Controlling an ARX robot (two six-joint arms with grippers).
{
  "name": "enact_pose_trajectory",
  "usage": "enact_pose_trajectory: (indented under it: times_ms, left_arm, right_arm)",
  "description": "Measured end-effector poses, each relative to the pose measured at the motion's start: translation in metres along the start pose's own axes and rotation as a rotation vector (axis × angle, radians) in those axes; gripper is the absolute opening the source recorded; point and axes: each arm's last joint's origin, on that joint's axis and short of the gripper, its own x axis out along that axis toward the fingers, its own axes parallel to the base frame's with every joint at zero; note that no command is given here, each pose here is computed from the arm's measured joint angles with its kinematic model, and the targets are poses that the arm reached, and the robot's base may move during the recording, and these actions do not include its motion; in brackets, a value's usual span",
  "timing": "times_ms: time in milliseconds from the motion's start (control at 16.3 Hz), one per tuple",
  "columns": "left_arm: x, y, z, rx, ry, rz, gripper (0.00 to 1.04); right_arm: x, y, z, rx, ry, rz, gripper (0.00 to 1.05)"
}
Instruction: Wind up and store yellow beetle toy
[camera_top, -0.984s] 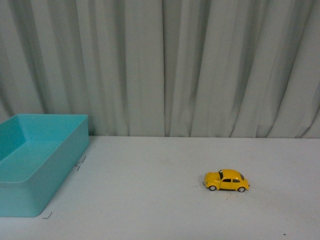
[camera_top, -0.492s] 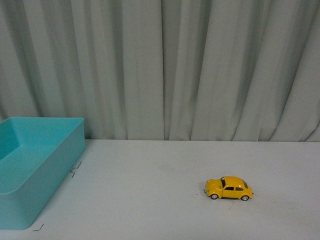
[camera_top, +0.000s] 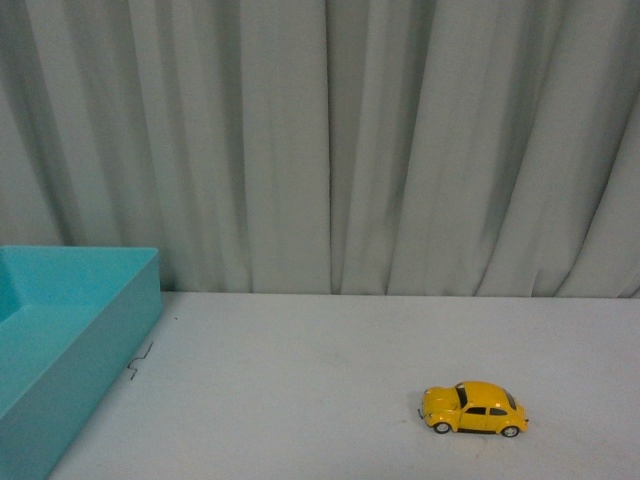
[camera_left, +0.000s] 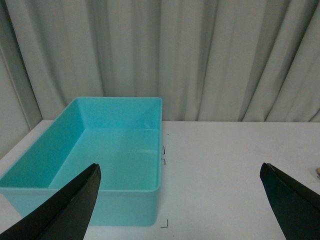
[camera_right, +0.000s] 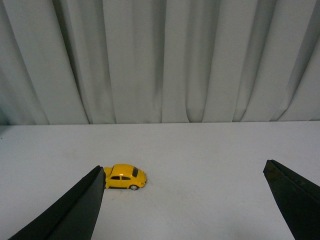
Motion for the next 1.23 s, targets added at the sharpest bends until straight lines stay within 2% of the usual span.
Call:
enact_pose_trajectory:
  times_ms: [1230]
  left_arm:
    - [0.0,0.0,0.0,0.0,0.0,0.0,0.98]
  right_arm:
    - [0.0,0.0,-0.0001,0.0,0.001,0.0,0.98]
